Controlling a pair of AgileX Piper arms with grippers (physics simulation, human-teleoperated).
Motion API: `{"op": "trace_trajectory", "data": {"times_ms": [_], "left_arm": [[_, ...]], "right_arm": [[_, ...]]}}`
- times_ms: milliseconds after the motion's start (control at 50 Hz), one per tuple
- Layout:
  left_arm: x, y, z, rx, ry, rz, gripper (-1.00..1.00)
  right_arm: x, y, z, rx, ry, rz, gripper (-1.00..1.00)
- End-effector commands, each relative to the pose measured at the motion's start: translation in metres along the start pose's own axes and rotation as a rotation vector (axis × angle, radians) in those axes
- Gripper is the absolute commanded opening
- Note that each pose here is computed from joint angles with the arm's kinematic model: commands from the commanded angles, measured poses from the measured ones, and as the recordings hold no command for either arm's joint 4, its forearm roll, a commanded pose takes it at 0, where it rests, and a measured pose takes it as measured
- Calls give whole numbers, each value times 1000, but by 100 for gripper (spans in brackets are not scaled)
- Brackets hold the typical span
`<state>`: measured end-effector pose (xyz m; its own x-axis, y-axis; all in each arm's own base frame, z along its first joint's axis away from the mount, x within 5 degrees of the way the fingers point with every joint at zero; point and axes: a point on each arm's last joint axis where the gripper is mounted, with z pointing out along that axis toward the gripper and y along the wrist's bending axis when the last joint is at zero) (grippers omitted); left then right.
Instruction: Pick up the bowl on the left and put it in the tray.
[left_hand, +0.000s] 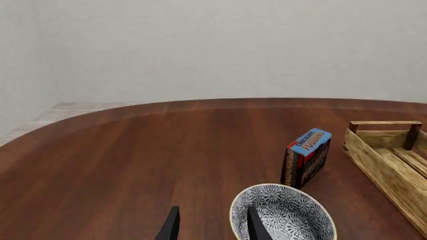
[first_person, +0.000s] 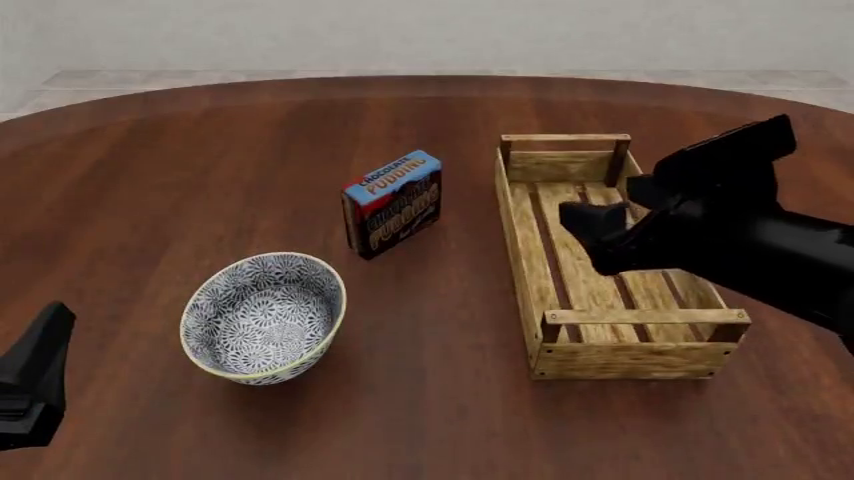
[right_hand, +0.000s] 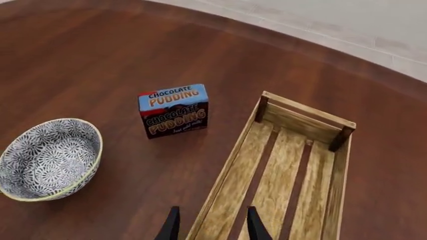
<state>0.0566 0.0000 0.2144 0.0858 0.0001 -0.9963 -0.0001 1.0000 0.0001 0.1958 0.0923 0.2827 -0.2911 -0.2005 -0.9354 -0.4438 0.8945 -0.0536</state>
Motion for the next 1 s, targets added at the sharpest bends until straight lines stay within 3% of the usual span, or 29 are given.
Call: {"op": "trace_trajectory", "data": {"times_ms": [20, 1000], "left_arm": [[0, 0, 0, 0, 0, 0, 100], [0, 0, 0, 0, 0, 0, 100]], "right_arm": [[-6, 13, 7, -55, 5, -3, 100], [-13, 57, 32, -211, 28, -22, 100]]}}
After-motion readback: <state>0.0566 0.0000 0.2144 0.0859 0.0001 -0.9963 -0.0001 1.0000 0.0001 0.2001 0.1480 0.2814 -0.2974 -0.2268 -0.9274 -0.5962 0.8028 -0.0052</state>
